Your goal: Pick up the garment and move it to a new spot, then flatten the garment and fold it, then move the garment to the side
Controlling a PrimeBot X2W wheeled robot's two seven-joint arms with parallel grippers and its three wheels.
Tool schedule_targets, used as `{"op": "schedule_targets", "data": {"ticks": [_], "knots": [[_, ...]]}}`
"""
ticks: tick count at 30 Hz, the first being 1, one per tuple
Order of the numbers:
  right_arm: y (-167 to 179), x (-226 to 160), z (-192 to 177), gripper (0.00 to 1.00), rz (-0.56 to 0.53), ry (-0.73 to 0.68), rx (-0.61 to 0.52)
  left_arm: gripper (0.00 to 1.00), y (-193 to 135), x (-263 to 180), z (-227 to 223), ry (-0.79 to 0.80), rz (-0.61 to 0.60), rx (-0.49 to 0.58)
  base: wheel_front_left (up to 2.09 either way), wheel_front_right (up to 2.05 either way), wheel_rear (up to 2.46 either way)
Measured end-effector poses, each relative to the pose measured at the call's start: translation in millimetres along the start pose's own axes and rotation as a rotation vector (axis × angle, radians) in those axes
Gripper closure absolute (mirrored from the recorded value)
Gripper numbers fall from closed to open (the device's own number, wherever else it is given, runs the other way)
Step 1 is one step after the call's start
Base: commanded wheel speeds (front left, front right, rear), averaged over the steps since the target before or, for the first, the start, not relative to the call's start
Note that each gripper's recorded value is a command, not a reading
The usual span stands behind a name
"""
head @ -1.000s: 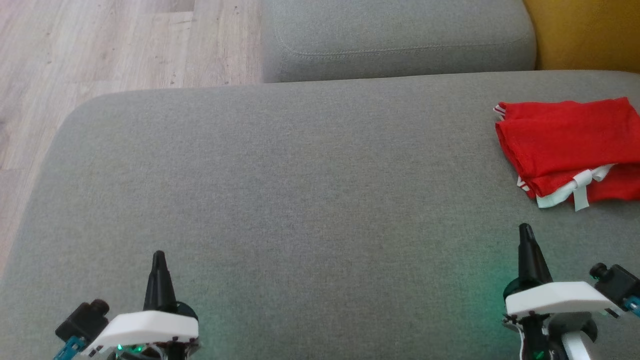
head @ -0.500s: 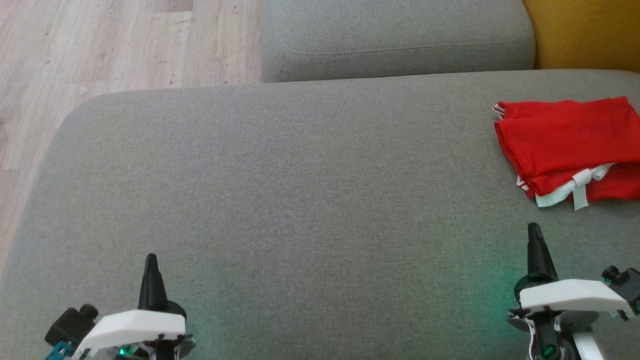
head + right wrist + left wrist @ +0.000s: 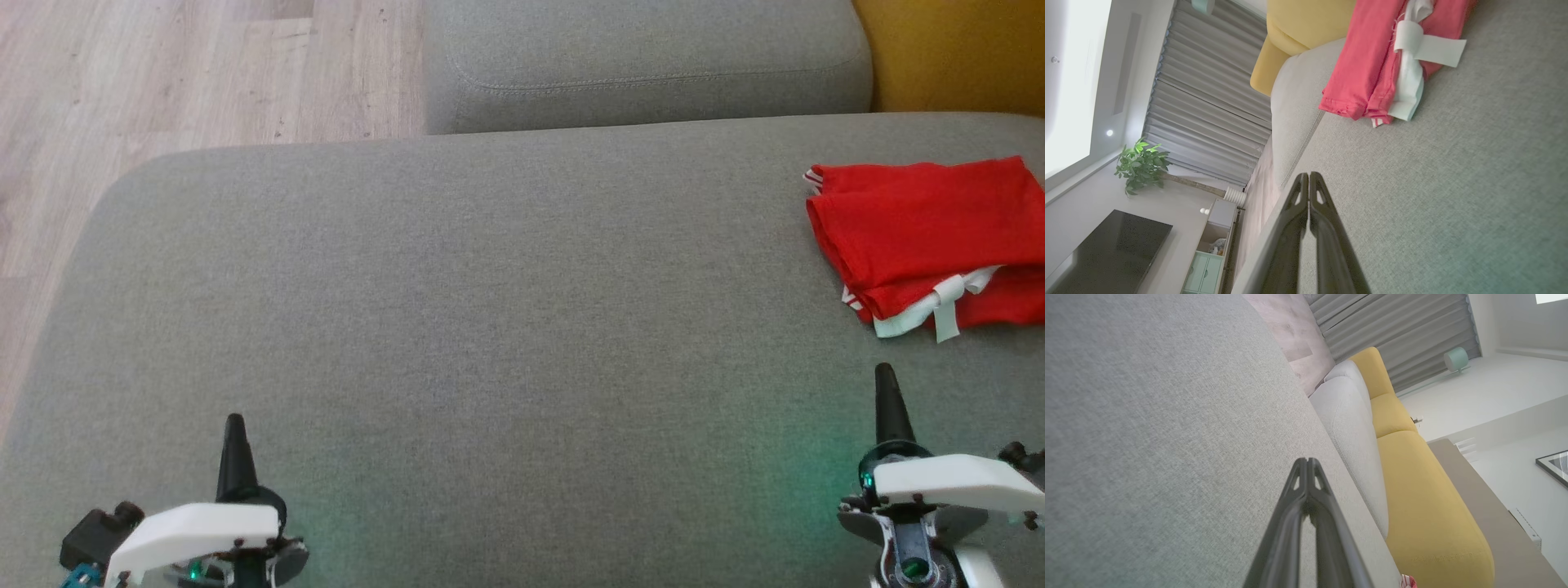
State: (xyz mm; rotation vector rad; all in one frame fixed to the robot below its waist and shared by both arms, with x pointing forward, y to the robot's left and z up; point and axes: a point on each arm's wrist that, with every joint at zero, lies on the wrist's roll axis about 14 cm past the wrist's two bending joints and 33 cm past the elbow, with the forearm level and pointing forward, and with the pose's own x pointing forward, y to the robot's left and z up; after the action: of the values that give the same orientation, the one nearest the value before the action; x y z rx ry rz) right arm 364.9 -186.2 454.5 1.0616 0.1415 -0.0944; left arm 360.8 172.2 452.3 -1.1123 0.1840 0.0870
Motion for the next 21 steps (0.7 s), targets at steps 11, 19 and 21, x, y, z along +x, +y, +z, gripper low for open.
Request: {"op": "schedule_targets", "data": {"ticks": [11, 19, 21], "knots": [[1, 1, 5, 1.00, 0.002, -0.005, 0.124, 1.00, -5, 4, 8, -0.008, -0.018, -0.110, 0.00, 0.00, 0.00], [3, 3, 11, 1.00, 0.012, -0.016, 0.212, 1.00, -6, 4, 9, -0.002, -0.028, -0.186, 0.00, 0.00, 0.00], [6, 5, 13, 1.00, 0.022, -0.016, 0.236, 1.00, -6, 4, 9, -0.001, -0.029, -0.206, 0.00, 0.00, 0.00]]}}
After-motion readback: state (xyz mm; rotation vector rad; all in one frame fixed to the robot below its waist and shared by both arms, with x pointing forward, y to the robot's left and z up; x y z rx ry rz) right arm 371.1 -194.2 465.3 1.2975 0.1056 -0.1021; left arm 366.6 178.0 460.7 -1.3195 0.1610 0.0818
